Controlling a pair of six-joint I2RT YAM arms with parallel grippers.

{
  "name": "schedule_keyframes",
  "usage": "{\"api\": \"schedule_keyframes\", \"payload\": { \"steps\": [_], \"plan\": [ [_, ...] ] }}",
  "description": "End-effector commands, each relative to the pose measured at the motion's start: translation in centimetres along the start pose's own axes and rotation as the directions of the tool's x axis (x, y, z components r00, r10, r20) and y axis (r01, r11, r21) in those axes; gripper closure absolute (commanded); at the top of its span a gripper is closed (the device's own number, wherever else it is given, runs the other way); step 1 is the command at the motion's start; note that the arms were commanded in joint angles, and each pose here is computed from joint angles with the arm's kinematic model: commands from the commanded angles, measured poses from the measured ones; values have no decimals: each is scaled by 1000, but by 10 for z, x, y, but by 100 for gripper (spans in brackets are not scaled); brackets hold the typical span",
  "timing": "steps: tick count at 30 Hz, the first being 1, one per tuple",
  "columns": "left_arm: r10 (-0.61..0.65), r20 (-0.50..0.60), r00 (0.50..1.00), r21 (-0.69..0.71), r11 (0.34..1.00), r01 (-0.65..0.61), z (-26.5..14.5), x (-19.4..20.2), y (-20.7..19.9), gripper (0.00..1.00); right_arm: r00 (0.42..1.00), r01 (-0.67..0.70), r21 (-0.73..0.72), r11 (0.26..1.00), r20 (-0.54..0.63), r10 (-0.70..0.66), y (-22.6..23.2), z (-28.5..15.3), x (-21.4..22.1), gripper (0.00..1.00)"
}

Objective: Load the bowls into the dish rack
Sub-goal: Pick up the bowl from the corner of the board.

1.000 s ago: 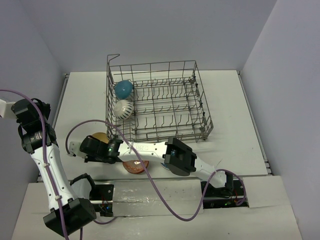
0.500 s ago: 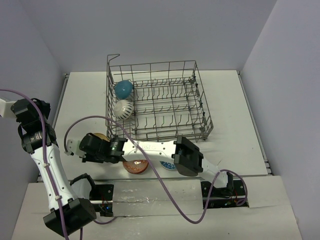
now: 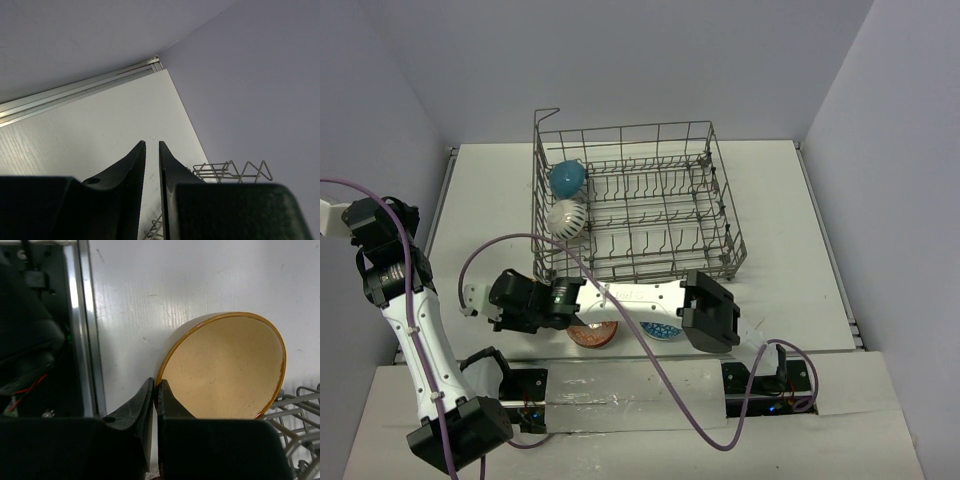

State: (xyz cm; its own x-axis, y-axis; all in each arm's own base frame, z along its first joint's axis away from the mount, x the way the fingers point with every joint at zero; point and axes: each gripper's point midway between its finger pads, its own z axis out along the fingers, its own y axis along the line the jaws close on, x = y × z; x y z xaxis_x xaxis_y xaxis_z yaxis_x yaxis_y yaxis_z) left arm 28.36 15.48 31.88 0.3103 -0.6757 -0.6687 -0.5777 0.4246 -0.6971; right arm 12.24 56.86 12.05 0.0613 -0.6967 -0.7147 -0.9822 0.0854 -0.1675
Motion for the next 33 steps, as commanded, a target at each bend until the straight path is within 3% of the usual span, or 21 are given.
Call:
{"api": "schedule_keyframes", "payload": {
  "steps": [1, 16, 33],
  "plan": [
    [16, 53, 998, 18, 1000, -17, -5, -14, -5, 78, 958, -23, -2, 1000, 287, 22, -6, -63, -91, 100],
    [8, 65, 998, 9, 1000, -8, -7, -17, -4, 77, 962, -33, -10, 999, 271, 35, -3, -66, -78, 100],
    [10, 44, 999, 16, 1000, -10, -4, -12, -5, 77, 924, -36, -89, 995, 376, 67, 6, -109, -105, 100]
  ]
}}
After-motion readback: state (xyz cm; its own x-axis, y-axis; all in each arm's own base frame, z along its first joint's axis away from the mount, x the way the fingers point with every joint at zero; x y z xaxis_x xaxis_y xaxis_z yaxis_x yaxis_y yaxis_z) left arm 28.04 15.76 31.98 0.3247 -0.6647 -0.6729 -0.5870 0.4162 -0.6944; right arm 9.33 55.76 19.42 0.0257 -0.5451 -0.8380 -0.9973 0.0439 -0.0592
